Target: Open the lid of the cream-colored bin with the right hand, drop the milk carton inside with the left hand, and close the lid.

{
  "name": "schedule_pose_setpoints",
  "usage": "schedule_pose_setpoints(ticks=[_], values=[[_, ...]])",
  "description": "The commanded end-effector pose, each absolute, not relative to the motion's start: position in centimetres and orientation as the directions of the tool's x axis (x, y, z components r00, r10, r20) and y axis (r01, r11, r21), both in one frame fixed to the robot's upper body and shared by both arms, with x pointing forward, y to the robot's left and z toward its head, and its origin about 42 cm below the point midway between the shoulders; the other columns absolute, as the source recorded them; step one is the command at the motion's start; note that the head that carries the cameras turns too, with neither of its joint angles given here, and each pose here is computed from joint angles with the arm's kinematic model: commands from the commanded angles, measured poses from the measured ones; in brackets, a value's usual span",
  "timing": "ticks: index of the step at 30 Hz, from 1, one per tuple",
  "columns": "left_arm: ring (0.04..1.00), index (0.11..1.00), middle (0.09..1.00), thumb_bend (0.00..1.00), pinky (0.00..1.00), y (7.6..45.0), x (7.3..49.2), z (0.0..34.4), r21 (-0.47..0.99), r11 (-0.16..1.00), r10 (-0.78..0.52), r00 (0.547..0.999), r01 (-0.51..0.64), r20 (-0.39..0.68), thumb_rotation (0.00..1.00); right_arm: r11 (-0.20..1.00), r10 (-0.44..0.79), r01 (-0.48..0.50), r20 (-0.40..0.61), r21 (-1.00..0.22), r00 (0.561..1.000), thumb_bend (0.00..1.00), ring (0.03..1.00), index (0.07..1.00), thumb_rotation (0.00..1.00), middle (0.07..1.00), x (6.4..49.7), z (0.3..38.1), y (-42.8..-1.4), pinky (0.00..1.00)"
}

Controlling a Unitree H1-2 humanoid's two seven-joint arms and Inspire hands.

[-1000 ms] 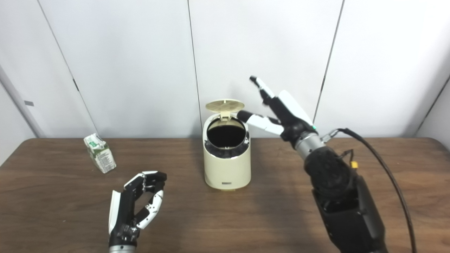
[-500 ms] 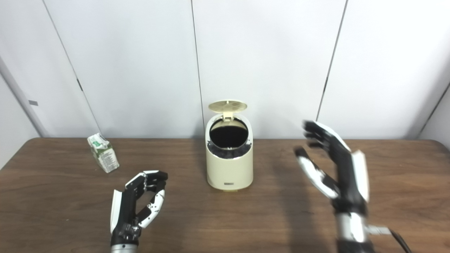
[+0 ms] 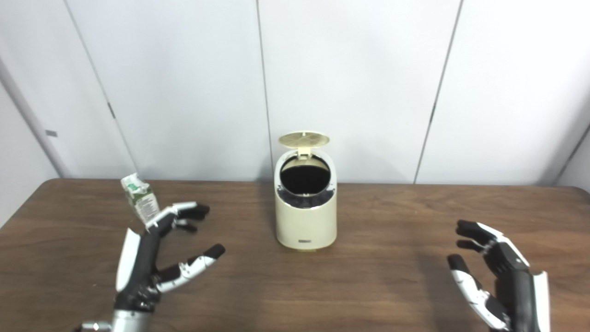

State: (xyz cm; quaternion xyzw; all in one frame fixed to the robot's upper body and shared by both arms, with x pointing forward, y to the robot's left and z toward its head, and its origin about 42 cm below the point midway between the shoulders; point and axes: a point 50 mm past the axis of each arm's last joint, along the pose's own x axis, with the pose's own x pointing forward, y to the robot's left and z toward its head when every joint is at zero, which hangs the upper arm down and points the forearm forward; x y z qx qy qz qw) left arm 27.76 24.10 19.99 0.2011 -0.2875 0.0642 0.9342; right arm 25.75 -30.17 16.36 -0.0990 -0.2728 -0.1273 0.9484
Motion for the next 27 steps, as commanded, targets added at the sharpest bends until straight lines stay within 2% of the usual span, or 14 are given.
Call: schedule_pose_setpoints(ticks=[1, 3, 5, 7, 10, 12, 15, 18, 21, 27], values=[[0.692, 0.71, 0.699, 0.81, 0.61, 24.9, 28.1, 22.6, 0.339, 0.904, -0.014, 0.775, -0.26, 0.632, 0.35, 0.95, -0.177, 0.296, 0.605, -0.102, 0.776, 0.28, 0.698, 0.659, 0.36, 0.716, 25.9, 17.6, -30.4, 0.61], [0.717, 0.733, 0.722, 0.82, 0.64, 26.4, 28.1, 23.8, 0.415, 0.859, -0.047, 0.761, -0.301, 0.647, 0.38, 0.949, -0.177, 0.298, 0.601, -0.107, 0.779, 0.28, 0.698, 0.659, 0.37, 0.715, 25.9, 17.5, -30.5, 0.61], [0.805, 0.787, 0.787, 0.87, 0.74, 28.3, 28.1, 25.5, 0.507, 0.797, -0.092, 0.762, -0.33, 0.641, 0.43, 0.948, -0.176, 0.298, 0.596, -0.112, 0.784, 0.27, 0.697, 0.661, 0.35, 0.716, 25.9, 17.3, -30.6, 0.6], [0.928, 0.861, 0.876, 0.96, 0.91, 30.1, 28.2, 27.4, 0.565, 0.75, -0.118, 0.771, -0.344, 0.626, 0.48, 0.946, -0.176, 0.302, 0.591, -0.121, 0.787, 0.27, 0.697, 0.664, 0.34, 0.716, 25.9, 17.2, -30.7, 0.6], [0.993, 0.926, 0.944, 1.0, 0.99, 31.9, 28.4, 29.9, 0.601, 0.712, -0.116, 0.783, -0.363, 0.611, 0.49, 0.943, -0.183, 0.31, 0.589, -0.121, 0.787, 0.26, 0.707, 0.659, 0.33, 0.716, 25.9, 17.3, -30.8, 0.61], [0.998, 0.933, 0.956, 1.0, 0.98, 33.1, 29.0, 31.6, 0.613, 0.692, -0.1, 0.791, -0.381, 0.604, 0.48, 0.943, -0.189, 0.312, 0.584, -0.116, 0.79, 0.26, 0.709, 0.658, 0.32, 0.715, 26.0, 17.4, -31.0, 0.61], [0.946, 0.891, 0.924, 1.0, 0.88, 34.0, 30.4, 32.7, 0.637, 0.665, -0.073, 0.815, -0.39, 0.575, 0.46, 0.944, -0.188, 0.308, 0.577, -0.116, 0.795, 0.24, 0.713, 0.668, 0.31, 0.72, 26.0, 17.3, -31.5, 0.62], [0.893, 0.875, 0.89, 1.0, 0.78, 34.8, 31.7, 33.1, 0.693, 0.611, -0.054, 0.853, -0.382, 0.519, 0.48, 0.932, -0.187, 0.326, 0.56, -0.159, 0.807, 0.23, 0.709, 0.675, 0.37, 0.725, 25.6, 17.5, -31.8, 0.6], [0.905, 0.888, 0.9, 1.0, 0.79, 36.0, 32.8, 33.2, 0.734, 0.586, -0.052, 0.888, -0.343, 0.457, 0.46, 0.93, -0.187, 0.33, 0.566, -0.161, 0.803, 0.22, 0.705, 0.677, 0.35, 0.721, 25.5, 17.3, -32.1, 0.59], [0.932, 0.928, 0.934, 1.0, 0.82, 37.2, 34.6, 33.2, 0.783, 0.554, -0.012, 0.937, -0.285, 0.349, 0.37, 0.914, -0.204, 0.361, 0.56, -0.184, 0.803, 0.29, 0.682, 0.671, 0.48, 0.706, 25.5, 16.9, -32.7, 0.56]])
